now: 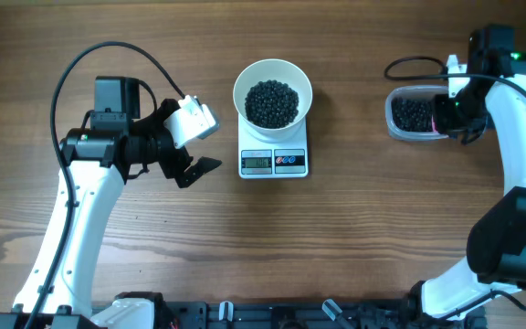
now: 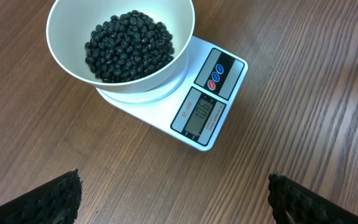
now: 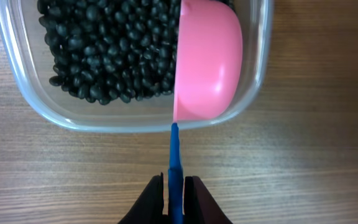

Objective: Scoop item into bowl and weigh 150g on scale
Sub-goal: 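Return the scoop right and dip it into the bean tub again, then scoop a few beans with the right gripper and lift the scoop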

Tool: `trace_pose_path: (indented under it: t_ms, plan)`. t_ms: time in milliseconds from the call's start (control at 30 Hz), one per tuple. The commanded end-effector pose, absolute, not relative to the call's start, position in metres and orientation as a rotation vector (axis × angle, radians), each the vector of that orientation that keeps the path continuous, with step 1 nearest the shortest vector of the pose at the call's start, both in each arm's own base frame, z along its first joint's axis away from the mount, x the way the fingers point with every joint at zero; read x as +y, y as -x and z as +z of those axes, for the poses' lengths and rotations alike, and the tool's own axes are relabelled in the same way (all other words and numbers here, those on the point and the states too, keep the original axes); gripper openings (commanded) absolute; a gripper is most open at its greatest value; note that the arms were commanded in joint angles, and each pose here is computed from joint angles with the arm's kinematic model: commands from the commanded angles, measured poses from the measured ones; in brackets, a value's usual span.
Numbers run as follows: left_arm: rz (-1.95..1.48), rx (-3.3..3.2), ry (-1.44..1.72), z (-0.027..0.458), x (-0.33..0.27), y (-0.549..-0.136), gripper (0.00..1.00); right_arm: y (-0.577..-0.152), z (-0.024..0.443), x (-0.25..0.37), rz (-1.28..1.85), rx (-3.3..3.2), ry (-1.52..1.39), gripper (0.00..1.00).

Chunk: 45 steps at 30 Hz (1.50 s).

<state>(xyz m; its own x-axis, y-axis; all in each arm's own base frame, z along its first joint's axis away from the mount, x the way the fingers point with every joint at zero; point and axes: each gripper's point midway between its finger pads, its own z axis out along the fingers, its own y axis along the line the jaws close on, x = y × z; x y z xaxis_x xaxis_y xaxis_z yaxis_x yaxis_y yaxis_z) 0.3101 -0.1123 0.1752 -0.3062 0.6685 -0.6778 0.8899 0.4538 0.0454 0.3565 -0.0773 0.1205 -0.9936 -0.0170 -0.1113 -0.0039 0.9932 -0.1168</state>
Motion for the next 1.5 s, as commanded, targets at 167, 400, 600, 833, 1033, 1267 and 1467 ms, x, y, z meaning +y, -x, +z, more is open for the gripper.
trace_pose_path:
  t_ms: [167, 400, 600, 833, 1033, 1267, 1467]
  plan:
    - [-0.452, 2.066, -1.31, 0.173, -0.111, -0.31, 1.0, -0.361, 0.093, -0.035, -0.026, 3.064, 0.179, 0.04]
    - [-0.452, 2.066, -1.31, 0.173, -0.111, -0.31, 1.0, -0.352, 0.094, -0.01, 0.18, 3.079, 0.241, 0.04]
    - [-0.452, 2.066, -1.31, 0.173, -0.111, -0.31, 1.0, -0.347, 0.097, 0.006, 0.332, 3.074, 0.267, 0.04]
    - [-0.452, 2.066, -1.31, 0.173, -0.111, -0.31, 1.0, -0.348, 0.1, 0.003, 0.46, 3.042, 0.178, 0.04]
    - [-0.451, 2.066, -1.31, 0.173, -0.111, -0.31, 1.0, -0.351, 0.108, -0.027, 0.613, 2.965, -0.024, 0.04]
    - [-0.452, 2.066, -1.31, 0.173, -0.111, -0.31, 1.0, -0.353, 0.124, -0.068, 0.807, 2.778, -0.169, 0.04]
    - [-0.452, 2.066, -1.31, 0.173, -0.111, -0.31, 1.0, -0.35, 0.141, -0.067, 0.979, 2.647, -0.134, 0.04]
